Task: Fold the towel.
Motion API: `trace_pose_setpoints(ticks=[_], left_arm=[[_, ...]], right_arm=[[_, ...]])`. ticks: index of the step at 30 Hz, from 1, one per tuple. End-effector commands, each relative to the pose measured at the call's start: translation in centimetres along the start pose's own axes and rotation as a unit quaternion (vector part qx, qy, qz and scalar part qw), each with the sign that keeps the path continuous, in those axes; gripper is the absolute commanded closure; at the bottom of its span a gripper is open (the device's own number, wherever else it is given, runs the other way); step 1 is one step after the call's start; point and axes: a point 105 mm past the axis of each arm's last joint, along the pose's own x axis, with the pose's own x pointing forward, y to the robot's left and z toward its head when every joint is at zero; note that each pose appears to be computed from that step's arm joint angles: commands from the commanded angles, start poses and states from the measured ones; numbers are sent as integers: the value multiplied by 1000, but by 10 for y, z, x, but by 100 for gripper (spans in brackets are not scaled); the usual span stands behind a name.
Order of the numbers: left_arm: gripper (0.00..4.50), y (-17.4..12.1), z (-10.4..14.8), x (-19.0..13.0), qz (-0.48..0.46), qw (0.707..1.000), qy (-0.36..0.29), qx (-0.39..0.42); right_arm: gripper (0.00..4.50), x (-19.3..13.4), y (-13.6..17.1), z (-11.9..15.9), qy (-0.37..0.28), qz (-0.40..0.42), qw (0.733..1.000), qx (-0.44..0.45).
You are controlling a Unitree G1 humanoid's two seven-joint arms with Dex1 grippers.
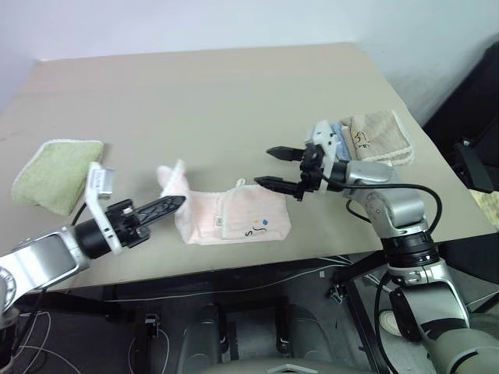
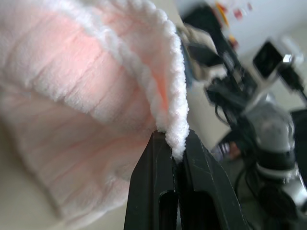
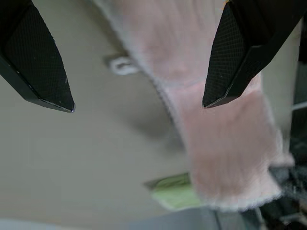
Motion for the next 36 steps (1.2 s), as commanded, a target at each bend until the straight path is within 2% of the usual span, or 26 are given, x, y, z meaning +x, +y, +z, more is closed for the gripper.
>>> trace_pose_setpoints(ticks=[1, 5, 14, 20, 24, 34, 36], left_arm=[[448, 0, -7, 18, -27, 999, 39, 13], [448, 4, -13, 38, -50, 994, 79, 48], [448, -14, -16, 85, -151, 979, 124, 57], [448, -22, -28, 110, -165, 969, 165, 81], [448, -26, -37, 115, -177, 961, 193, 92], [448, -24, -46, 123, -180, 960, 194, 93], [400, -24, -46, 123, -179, 961, 188, 92]], right_arm=[[0, -15, -19, 22, -27, -52, 998, -25], [0, -27, -31, 27, -28, -92, 995, -36], [0, -50, -36, 27, -33, -151, 987, -33], [0, -62, -39, 25, -32, -189, 981, -28], [0, -65, -41, 22, -29, -201, 979, -27], [0, -65, -49, 20, -24, -223, 974, -30], [0, -63, -49, 21, -31, -224, 974, -26]])
